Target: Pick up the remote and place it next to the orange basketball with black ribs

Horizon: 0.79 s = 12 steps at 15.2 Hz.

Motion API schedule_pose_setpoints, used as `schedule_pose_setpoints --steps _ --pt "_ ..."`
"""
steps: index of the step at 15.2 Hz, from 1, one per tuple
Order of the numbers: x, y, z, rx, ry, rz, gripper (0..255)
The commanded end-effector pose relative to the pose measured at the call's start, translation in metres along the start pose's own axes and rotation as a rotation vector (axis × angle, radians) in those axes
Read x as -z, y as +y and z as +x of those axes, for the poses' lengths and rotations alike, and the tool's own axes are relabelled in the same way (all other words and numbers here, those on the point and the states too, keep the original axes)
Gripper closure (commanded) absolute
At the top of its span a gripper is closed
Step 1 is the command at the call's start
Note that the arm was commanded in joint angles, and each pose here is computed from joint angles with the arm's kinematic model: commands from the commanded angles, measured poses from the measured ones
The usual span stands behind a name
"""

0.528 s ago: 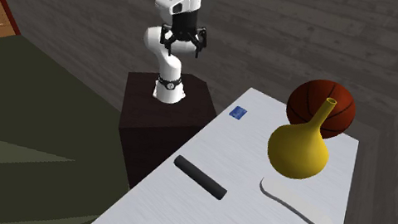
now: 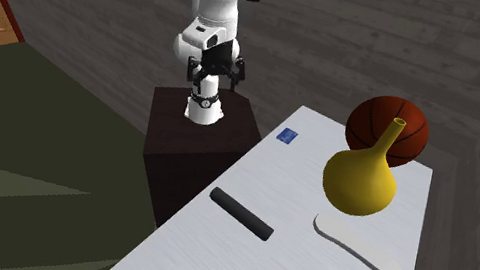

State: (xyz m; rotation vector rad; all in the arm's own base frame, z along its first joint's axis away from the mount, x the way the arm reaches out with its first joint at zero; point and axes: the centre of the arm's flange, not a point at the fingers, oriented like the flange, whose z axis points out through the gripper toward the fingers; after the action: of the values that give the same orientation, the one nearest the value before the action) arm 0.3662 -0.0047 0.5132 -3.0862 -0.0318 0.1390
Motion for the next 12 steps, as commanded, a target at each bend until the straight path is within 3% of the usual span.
schedule_pose_setpoints --steps 1,12 --pt "-0.011 0.005 0.023 0.059 0.004 -0.001 0" --pt "-0.078 0.006 0.150 0.367 0.019 -0.003 0"
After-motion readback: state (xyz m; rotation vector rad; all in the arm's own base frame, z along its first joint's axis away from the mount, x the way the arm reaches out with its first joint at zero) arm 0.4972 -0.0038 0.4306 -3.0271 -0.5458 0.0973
